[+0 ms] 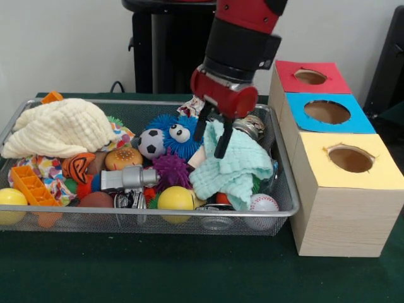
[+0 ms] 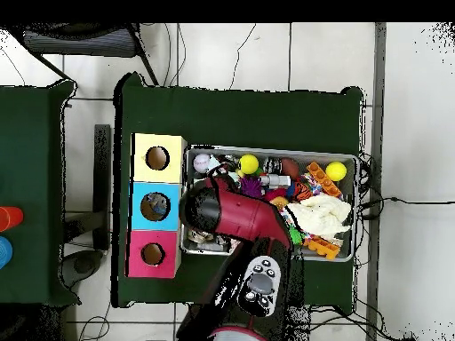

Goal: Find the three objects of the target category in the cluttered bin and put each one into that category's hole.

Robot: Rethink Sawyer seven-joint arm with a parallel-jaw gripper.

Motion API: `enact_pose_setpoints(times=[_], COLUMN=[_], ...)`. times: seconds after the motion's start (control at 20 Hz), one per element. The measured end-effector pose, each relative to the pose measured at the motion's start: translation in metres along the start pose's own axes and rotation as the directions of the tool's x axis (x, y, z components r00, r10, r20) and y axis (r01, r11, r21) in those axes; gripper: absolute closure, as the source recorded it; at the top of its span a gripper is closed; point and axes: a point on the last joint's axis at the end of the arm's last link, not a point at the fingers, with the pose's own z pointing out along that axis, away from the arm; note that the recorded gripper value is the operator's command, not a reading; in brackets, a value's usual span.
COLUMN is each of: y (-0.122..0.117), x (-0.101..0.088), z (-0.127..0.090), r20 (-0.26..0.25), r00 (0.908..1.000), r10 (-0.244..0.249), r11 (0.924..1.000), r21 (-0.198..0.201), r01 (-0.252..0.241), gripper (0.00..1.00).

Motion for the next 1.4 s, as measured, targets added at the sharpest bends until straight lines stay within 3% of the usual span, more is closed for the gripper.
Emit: enact_pose_setpoints(times=[0.2, 0.3, 0.5, 0.75, 1.4], y=[-0.022, -0.034, -0.049, -0.056, -0.041], x=[0.011, 0.026, 0.045, 0.06, 0.078], z=[0.029, 0.045, 0.056, 0.055, 0.037], r20=[0.0, -0.021, -0.059, -0.088, -0.138], r00=[1.0, 0.9998, 0.9982, 0.9961, 0.9901], r10=[-0.003, -0.008, -0.008, -0.008, -0.029], r11=[1.0, 1.0, 0.9997, 0.9993, 0.9989], r21=[-0.008, 0.001, 0.024, 0.037, 0.033], r01=[0.003, 0.008, 0.009, 0.011, 0.034], gripper=[0.0, 0.0, 0.0, 0.0, 0.0])
